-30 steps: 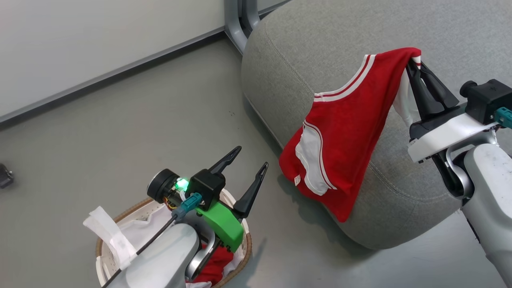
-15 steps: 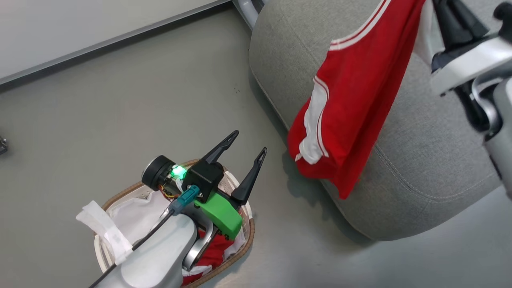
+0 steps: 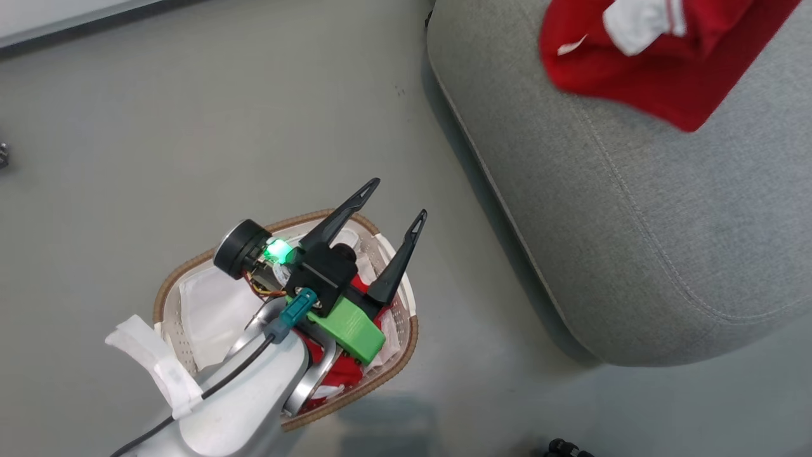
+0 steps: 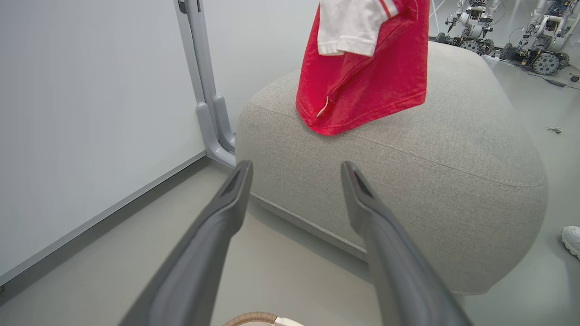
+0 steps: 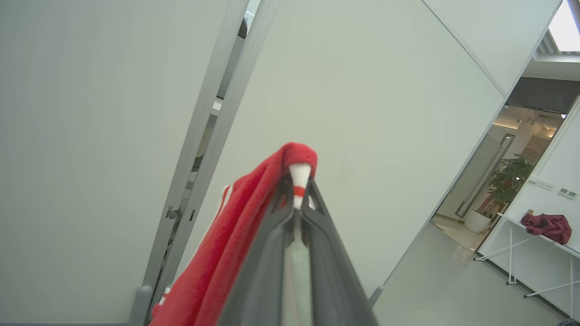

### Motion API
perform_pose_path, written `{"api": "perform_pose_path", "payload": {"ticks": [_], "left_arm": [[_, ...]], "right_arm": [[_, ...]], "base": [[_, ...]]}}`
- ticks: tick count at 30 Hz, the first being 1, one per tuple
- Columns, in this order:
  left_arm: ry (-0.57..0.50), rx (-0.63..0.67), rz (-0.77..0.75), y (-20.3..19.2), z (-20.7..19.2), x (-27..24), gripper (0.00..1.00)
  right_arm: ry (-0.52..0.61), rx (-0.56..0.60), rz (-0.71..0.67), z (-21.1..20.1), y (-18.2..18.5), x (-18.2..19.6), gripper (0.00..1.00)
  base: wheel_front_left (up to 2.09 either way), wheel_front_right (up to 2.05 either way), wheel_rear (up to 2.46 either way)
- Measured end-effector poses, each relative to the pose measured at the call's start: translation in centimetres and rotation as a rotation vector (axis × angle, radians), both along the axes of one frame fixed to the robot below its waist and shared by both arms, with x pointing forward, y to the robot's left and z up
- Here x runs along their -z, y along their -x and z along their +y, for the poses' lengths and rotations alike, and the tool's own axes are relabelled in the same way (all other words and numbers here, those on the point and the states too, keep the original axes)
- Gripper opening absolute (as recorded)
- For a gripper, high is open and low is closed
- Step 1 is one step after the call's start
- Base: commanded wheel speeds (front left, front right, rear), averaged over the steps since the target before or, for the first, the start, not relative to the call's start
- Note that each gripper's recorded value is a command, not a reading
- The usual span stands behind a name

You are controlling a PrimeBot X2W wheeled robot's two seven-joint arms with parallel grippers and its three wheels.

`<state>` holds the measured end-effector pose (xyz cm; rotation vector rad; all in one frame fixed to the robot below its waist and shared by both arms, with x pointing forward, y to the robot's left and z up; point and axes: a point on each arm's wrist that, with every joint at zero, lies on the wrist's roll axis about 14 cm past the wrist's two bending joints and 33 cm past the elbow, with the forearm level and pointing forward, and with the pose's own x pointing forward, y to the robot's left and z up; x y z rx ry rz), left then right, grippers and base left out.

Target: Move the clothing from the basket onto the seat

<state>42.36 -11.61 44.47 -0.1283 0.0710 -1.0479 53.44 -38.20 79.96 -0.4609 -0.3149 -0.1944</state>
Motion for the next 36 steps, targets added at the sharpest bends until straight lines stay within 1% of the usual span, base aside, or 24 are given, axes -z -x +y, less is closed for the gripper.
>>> {"api": "perform_pose_path", "payload": {"ticks": [4,6,8,10,13,15,16,18,21,25,28,32,34,35,36], "left_arm": [[-0.012,0.001,0.017,-0.2,0.4,1.2,1.00],[-0.014,-0.003,0.020,-0.5,0.6,1.6,1.00],[-0.019,-0.008,0.029,-0.7,0.9,2.3,1.00],[-0.023,-0.011,0.035,-1.0,1.1,2.9,1.00],[-0.028,-0.015,0.047,-1.4,1.5,3.7,1.00],[-0.039,-0.023,0.060,-1.6,1.9,4.6,1.00],[-0.044,-0.025,0.067,-1.6,2.0,4.9,1.00],[-0.050,-0.031,0.083,-1.5,2.4,5.6,1.00],[-0.063,-0.039,0.095,-1.8,2.8,6.5,1.00],[-0.091,-0.051,0.121,-1.8,3.6,8.2,1.00],[-0.105,-0.065,0.138,-1.9,4.2,9.0,1.00],[-0.106,-0.070,0.144,-2.0,4.3,9.3,1.00],[-0.102,-0.069,0.140,-2.0,4.2,9.1,1.00],[-0.098,-0.069,0.141,-2.0,4.1,9.0,1.00],[-0.096,-0.068,0.139,-2.1,4.0,8.9,1.00]], "right_arm": [[0.025,0.053,-0.043,-1.2,-1.1,-2.8,0.00],[0.008,0.065,-0.066,-1.7,-1.7,-3.6,0.00],[-0.021,0.078,-0.062,-2.4,-2.7,-2.9,0.00],[-0.067,0.095,-0.038,-3.4,-3.9,-1.1,0.00],[-0.150,0.131,0.040,-5.2,-5.6,4.2,0.00],[-0.214,0.157,0.135,-6.1,-6.6,10.3,0.00],[-0.242,0.163,0.167,-6.2,-7.0,12.6,0.00],[-0.300,0.173,0.229,-6.1,-7.6,17.6,0.00],[-0.348,0.192,0.309,-5.9,-7.8,23.7,0.00],[-0.413,0.208,0.447,-4.2,-7.4,32.5,0.00],[-0.444,0.205,0.491,-3.1,-7.2,35.8,0.00],[-0.468,0.216,0.543,-2.3,-6.1,38.9,0.00],[-0.477,0.231,0.534,-2.8,-5.5,38.9,0.38],[-0.479,0.237,0.525,-3.0,-5.3,38.7,0.95],[-0.476,0.237,0.522,-3.1,-5.2,38.6,1.00]], "base": [[0.00,0.00,0.00],[0.00,0.00,0.00],[0.00,0.00,0.00],[0.00,0.00,0.00],[0.00,0.00,0.00],[0.00,0.00,0.00],[0.00,0.00,0.00],[0.00,0.00,0.00],[0.00,0.00,0.00],[0.00,0.00,0.00],[0.00,0.00,0.00],[0.00,0.00,0.00],[0.00,0.00,0.00],[0.00,0.00,0.00],[0.00,0.00,0.00]]}}
